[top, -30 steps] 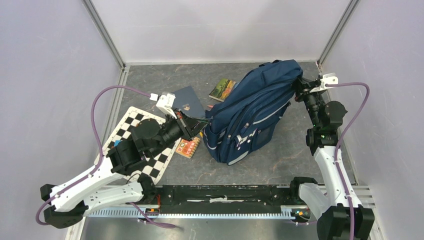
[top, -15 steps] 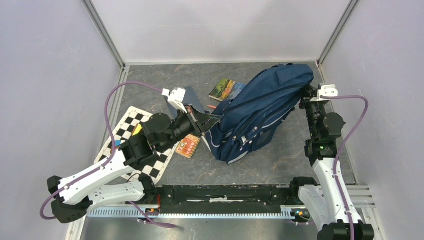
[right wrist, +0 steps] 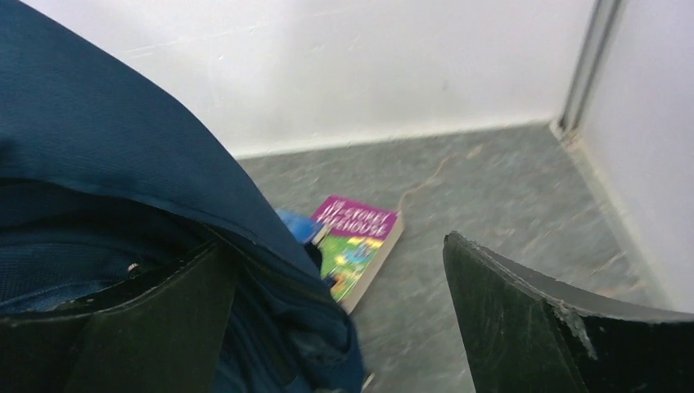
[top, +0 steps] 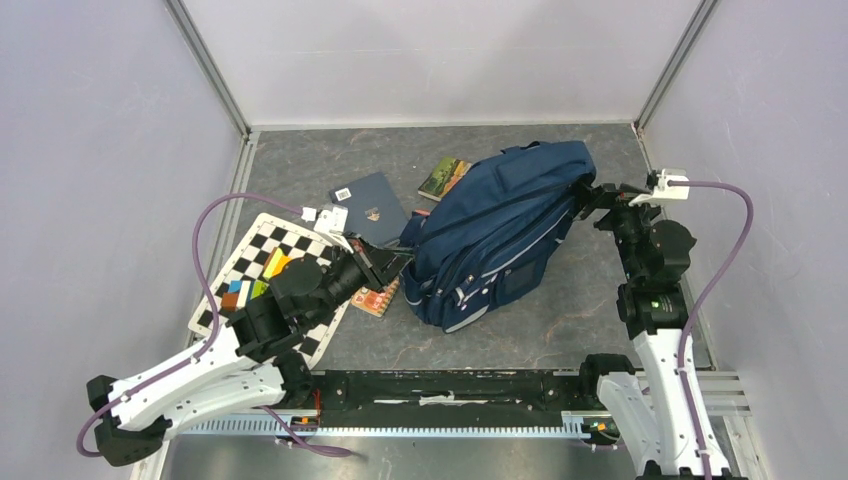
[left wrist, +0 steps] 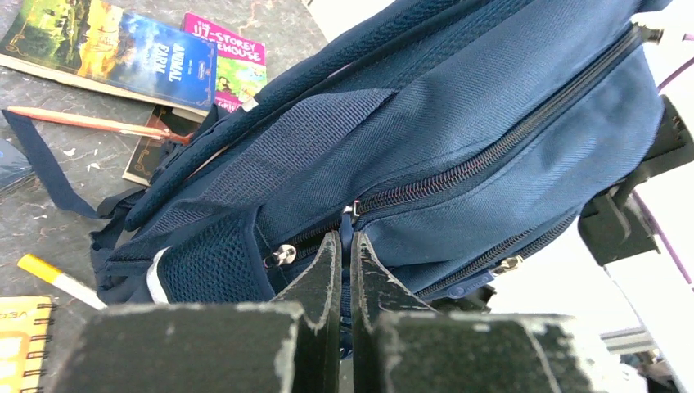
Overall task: Pack the student bag
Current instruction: Unzip the student bag at the center of the board.
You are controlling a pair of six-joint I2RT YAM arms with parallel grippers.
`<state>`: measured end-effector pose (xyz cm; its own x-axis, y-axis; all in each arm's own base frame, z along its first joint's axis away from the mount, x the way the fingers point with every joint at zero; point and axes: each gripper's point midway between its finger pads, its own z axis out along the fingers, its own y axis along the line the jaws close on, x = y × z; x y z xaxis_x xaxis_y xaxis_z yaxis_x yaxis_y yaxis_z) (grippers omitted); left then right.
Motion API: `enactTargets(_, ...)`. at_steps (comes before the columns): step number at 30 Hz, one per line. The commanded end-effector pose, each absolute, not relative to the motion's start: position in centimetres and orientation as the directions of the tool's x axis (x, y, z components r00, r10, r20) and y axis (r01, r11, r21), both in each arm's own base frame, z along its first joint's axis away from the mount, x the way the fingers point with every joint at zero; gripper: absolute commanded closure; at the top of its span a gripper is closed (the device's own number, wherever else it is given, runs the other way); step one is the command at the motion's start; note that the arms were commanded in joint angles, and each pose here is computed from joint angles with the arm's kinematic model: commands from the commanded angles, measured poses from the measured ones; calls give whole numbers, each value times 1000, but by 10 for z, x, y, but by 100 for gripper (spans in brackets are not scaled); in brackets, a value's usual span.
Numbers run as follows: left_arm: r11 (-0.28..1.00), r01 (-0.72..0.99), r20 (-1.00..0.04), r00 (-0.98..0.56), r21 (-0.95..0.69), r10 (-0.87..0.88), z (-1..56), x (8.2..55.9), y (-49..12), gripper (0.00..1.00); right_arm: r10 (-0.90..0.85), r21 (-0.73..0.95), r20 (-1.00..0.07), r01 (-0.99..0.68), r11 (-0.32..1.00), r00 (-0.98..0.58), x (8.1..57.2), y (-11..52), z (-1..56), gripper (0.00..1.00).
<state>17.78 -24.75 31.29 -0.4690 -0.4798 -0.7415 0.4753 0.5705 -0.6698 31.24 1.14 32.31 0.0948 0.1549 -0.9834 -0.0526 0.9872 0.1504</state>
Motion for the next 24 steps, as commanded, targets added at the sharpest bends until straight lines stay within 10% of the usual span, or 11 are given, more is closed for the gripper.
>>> enactTargets(1,595,543,-805,-416,-593,-422,311,177,-246,98,382,391,-920,-132,911,-83,293,42,299,2)
enactTargets(24,634,365,-725,-451,-681,-520,277,185,-222,98,789,797,-580,-338,500,-202,231,95,358,2)
